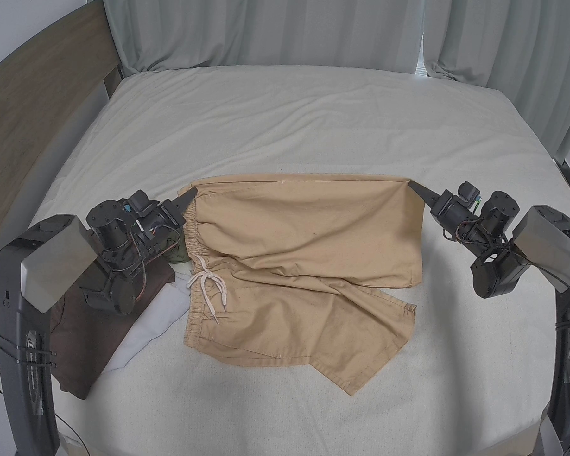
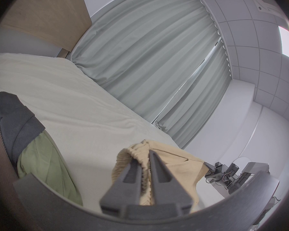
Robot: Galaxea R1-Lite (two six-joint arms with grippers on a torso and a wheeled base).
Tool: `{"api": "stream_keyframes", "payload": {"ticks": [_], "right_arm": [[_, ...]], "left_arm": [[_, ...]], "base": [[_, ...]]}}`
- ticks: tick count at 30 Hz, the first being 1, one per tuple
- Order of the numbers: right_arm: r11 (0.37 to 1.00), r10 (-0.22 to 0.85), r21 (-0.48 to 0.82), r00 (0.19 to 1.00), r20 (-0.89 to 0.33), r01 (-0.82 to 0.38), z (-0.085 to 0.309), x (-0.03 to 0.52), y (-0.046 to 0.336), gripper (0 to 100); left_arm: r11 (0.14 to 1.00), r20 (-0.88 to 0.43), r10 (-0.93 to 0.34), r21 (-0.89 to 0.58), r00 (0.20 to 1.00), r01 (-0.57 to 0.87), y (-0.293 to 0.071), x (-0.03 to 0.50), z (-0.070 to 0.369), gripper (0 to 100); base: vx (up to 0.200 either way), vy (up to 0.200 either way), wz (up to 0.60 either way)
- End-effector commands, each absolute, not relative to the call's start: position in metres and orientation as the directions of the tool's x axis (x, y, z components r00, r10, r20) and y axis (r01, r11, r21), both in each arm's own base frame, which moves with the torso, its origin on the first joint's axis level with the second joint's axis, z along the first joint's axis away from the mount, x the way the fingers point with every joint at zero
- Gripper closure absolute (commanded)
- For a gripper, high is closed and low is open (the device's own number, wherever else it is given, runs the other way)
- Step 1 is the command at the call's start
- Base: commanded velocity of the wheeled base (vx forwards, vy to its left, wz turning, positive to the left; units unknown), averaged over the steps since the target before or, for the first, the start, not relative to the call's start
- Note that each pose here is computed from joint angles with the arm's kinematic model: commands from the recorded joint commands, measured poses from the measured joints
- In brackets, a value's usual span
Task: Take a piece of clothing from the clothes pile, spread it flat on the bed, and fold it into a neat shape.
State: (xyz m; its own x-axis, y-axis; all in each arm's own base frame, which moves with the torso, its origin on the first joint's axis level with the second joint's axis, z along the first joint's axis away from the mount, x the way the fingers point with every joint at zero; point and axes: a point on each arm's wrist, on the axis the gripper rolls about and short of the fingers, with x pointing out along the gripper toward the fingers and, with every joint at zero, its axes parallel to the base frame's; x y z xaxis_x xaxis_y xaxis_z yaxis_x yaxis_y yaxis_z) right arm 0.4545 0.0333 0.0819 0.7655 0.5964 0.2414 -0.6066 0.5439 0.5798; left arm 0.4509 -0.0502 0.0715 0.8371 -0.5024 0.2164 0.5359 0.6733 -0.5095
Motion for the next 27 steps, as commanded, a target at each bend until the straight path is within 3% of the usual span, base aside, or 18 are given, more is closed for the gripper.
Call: {"api": "stream_keyframes", "payload": {"ticks": [1, 14, 27], "right_arm": [[0.544, 0.596, 0.575, 0.764, 0.247, -0.611, 0.082, 0.457, 0.033, 0], [0.563, 0.579, 0.602, 0.790, 0.202, -0.566, 0.082, 0.435, 0.024, 0], [0.608, 0.621, 0.593, 0.782, 0.058, -0.528, 0.098, 0.344, 0.028, 0]], "left_arm": [[0.671, 0.217, -0.508, -0.508, 0.834, 0.540, -0.051, 0.454, 0.069, 0], [0.686, 0.080, -0.480, -0.586, 0.873, 0.431, -0.054, 0.450, 0.064, 0], [0.668, 0.059, -0.532, -0.584, 0.845, 0.462, -0.050, 0.370, 0.101, 0]], "base": [[0.000, 0.000, 0.00], [0.000, 0.000, 0.00], [0.000, 0.000, 0.00]]}}
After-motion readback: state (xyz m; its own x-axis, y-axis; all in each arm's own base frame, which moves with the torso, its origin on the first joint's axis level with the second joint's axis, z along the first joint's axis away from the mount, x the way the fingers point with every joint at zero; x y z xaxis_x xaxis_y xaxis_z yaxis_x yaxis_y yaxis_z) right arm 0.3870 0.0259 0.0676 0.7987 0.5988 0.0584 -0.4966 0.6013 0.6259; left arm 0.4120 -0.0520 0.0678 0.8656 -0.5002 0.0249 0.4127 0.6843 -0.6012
